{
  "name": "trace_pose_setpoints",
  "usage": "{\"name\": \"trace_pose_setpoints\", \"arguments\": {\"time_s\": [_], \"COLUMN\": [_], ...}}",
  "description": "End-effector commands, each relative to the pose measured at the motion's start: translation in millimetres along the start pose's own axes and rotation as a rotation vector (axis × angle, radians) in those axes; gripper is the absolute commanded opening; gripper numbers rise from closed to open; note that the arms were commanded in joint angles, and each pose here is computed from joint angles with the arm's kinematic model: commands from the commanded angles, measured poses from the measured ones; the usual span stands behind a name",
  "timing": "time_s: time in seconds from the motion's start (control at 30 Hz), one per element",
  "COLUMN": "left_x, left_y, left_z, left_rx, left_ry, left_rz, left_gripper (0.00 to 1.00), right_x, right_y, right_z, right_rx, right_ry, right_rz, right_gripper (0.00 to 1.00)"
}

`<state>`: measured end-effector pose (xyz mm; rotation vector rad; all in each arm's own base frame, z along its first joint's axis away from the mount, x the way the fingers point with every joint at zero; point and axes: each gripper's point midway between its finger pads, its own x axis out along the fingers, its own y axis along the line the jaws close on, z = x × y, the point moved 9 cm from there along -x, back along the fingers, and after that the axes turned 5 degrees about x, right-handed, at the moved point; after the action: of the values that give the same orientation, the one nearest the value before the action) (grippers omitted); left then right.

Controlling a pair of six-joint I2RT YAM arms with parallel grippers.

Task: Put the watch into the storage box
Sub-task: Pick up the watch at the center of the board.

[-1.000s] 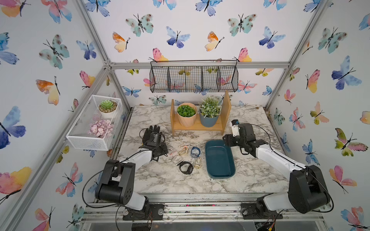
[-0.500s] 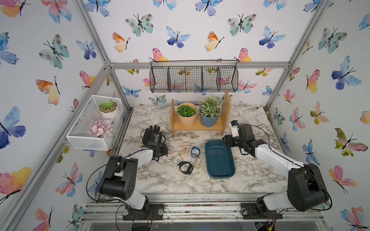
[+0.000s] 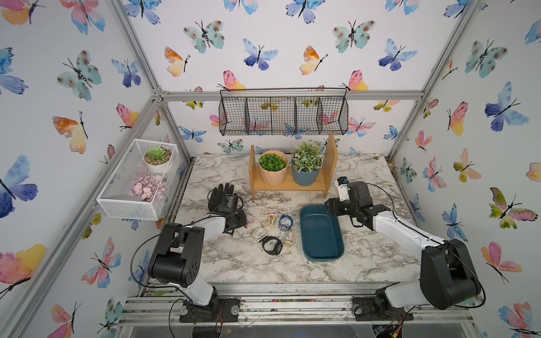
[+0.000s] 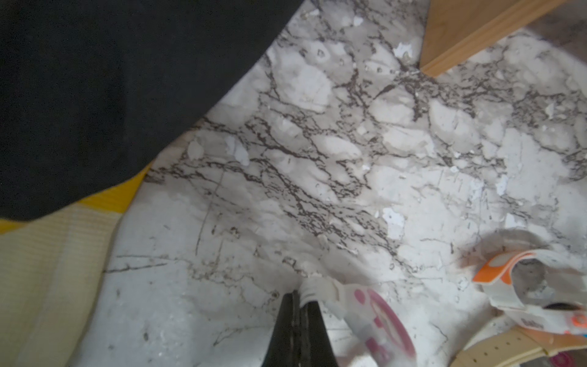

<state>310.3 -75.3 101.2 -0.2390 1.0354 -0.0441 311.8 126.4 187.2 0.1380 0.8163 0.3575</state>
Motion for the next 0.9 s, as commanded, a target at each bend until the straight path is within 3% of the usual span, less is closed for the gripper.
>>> {"name": "trace_pose_setpoints", "arguments": {"time_s": [0.0,0.27,0.5,0.73,0.87], "left_x": [-16,-55,-77,-56,-35], "left_y": [-16,-98,-180,-234,-254], "left_z": [7,12,-1,-17,-22], "left_rx": [0.058,0.326,0.502,0.556,0.585], "left_ry": [-0.040,-0.155,-0.167,-0.126,-0.100], "left_rz": [-0.031,-0.226,-0.409,-0.477,-0.443], "left_gripper": [0.00,0.00,0.00,0.00,0.00], "right_x": [2,-16,-26,-28,-28], "right_y": [5,8,8,6,6], "right_z": [-3,9,14,13,13], "right_rx": [-0.014,-0.032,-0.039,-0.009,-0.009], "right_ry": [0.005,-0.078,-0.100,-0.114,-0.113], "right_rz": [0.039,0.032,0.005,-0.012,-0.012], "right_gripper": [0.66,0.67,0.69,0.70,0.70]}}
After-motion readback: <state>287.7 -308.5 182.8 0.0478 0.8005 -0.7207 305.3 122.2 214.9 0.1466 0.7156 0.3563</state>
